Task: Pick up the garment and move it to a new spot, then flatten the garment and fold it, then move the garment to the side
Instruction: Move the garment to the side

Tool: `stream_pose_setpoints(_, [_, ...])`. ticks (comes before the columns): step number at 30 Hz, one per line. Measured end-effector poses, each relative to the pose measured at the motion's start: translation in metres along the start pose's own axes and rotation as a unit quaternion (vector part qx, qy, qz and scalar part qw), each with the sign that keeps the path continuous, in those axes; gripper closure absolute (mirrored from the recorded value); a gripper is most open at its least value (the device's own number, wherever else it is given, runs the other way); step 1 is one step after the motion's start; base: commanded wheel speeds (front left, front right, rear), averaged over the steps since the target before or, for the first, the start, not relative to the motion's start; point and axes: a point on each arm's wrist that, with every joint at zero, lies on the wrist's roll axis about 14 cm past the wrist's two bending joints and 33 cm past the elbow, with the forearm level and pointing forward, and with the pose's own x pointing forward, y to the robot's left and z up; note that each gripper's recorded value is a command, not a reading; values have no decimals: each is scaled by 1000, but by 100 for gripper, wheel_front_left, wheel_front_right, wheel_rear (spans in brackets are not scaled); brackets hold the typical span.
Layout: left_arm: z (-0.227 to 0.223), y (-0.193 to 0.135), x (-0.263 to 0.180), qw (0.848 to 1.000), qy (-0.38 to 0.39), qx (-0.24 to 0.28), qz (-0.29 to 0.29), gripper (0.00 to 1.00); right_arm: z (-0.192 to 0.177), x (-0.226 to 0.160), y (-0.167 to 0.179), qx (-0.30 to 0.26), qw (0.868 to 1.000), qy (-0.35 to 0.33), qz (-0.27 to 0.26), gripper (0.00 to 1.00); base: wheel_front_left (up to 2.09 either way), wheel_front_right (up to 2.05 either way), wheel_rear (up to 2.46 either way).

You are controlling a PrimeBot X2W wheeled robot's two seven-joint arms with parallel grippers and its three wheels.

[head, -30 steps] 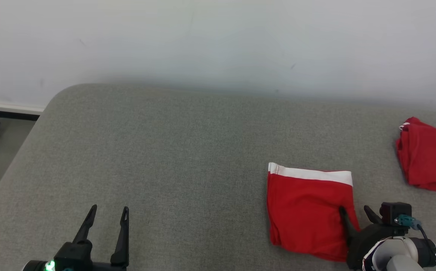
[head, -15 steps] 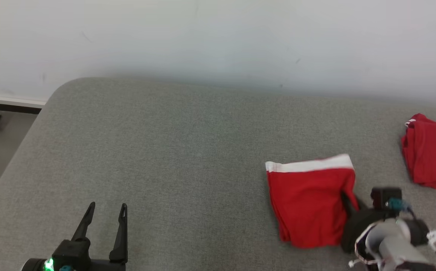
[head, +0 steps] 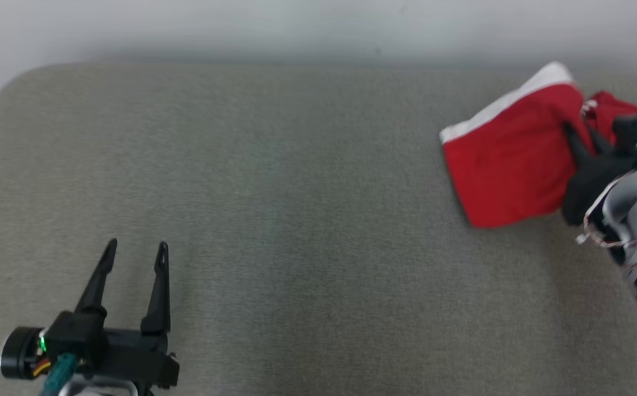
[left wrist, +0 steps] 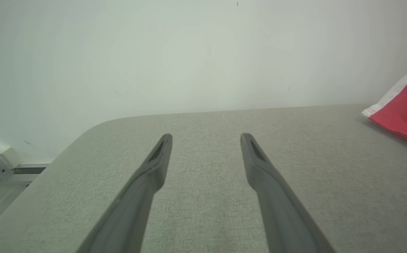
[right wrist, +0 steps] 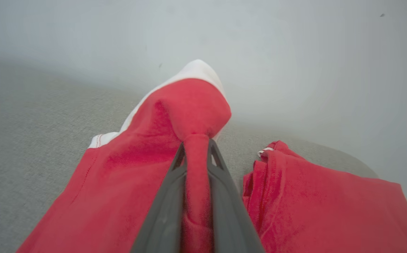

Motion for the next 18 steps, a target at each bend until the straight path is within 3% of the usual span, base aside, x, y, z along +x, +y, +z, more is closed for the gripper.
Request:
stream_pose_setpoints(11, [-22, -32, 63, 997, 3, 12, -70, 0, -15, 8, -101, -67, 994, 41, -76, 100, 0, 0, 0])
stream_pose_setpoints(18, [-33, -55, 88, 994, 4, 16, -110, 0, -45, -1, -159, -103, 981, 102, -127, 100, 0, 0, 0])
